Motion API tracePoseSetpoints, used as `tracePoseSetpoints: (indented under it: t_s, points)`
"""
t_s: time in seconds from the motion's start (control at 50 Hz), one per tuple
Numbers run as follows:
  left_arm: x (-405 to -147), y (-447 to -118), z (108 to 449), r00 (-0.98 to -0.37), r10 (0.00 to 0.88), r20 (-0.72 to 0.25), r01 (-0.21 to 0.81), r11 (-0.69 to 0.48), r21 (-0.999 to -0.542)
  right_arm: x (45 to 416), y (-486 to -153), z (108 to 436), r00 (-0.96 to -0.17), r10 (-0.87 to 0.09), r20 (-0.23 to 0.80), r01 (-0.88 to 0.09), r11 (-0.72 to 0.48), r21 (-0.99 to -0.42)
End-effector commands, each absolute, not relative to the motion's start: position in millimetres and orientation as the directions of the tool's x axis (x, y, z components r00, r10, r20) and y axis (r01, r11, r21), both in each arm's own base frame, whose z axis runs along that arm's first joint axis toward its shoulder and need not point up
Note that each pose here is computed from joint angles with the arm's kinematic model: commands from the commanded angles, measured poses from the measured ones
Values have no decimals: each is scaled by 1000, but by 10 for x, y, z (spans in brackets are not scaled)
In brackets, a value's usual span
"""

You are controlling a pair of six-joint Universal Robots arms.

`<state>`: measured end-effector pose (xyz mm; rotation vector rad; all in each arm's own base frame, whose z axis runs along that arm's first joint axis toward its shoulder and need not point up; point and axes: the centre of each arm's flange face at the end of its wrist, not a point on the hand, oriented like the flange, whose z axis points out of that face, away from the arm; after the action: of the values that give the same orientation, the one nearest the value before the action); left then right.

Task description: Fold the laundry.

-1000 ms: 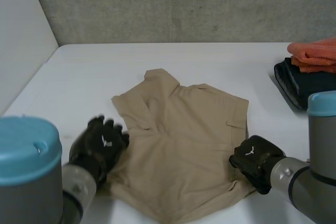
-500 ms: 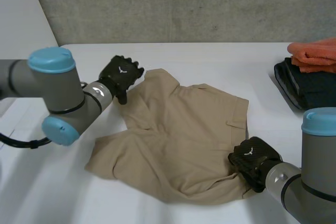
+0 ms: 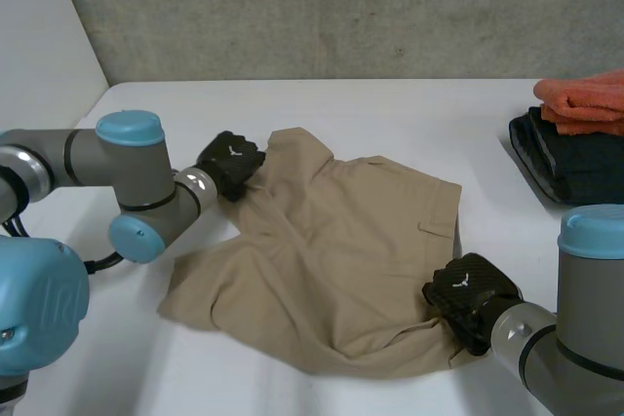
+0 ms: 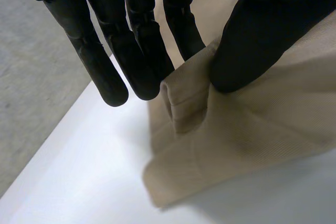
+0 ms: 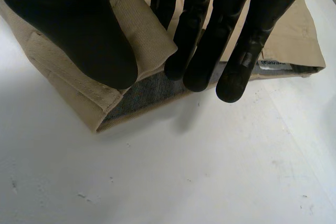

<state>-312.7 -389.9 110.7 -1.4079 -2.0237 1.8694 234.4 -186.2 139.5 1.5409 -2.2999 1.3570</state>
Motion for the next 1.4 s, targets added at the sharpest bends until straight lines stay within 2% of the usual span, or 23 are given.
tracePoseSetpoints:
  t_s: [0.02, 0.12, 0.22, 0.42, 0.56, 0.64, 0.72, 0.74, 0.78, 0.84, 0.88, 0.96, 1.02, 1.14, 1.22, 1.32, 1.4]
  points:
    - [-2994, -3845, 1269, -614, 550, -566, 619, -108, -778, 2348, -1852, 1395, -498, -721, 482, -771, 113, -627]
    - [-2883, -3700, 1308, -592, 535, -603, 676, -78, -733, 2353, -1834, 1389, -494, -725, 481, -772, 111, -626]
    - [-2755, -3543, 1342, -600, 510, -616, 709, -16, -705, 2356, -1829, 1381, -493, -724, 482, -771, 108, -627]
    - [-2598, -3304, 1171, -605, 478, -637, 764, 122, -634, 2364, -1822, 1383, -506, -721, 474, -762, 115, -638]
    - [-2618, -3310, 1179, -616, 469, -633, 752, 109, -650, 2361, -1814, 1379, -510, -721, 469, -759, 120, -640]
    - [-2654, -3284, 1381, -630, 434, -644, 736, 69, -673, 2361, -1824, 1378, -514, -717, 472, -756, 118, -644]
    - [-2630, -3169, 1655, -672, 401, -623, 695, 49, -718, 2355, -1832, 1381, -521, -712, 471, -751, 120, -649]
    - [-2610, -3092, 1786, -698, 392, -599, 664, 42, -746, 2356, -1832, 1385, -523, -711, 470, -749, 121, -651]
    - [-2600, -2979, 1892, -722, 393, -569, 632, 39, -774, 2357, -1836, 1392, -529, -709, 466, -745, 125, -656]
    - [-2654, -2721, 2020, -742, 439, -508, 572, 19, -820, 2356, -1831, 1401, -532, -708, 464, -742, 125, -658]
    - [-2749, -2532, 2044, -710, 521, -473, 547, -14, -837, 2353, -1837, 1410, -535, -705, 466, -740, 125, -660]
    - [-2833, -2327, 1947, -636, 641, -430, 546, -21, -838, 2353, -1837, 1422, -536, -703, 468, -739, 123, -662]
    - [-2832, -2279, 1878, -615, 672, -413, 561, 5, -828, 2348, -1836, 1422, -537, -702, 467, -739, 125, -662]
    - [-2840, -2321, 1531, -581, 715, -387, 623, 86, -777, 2333, -1840, 1429, -541, -698, 468, -738, 128, -662]
    - [-2825, -2351, 1468, -582, 710, -396, 640, 100, -762, 2330, -1845, 1454, -543, -694, 473, -736, 123, -665]
    - [-2761, -2364, 1496, -614, 662, -430, 654, 122, -746, 2331, -1849, 1511, -547, -684, 482, -731, 111, -673]
    - [-2689, -2310, 1713, -646, 601, -471, 652, 113, -750, 2324, -1844, 1625, -542, -671, 505, -732, 82, -676]
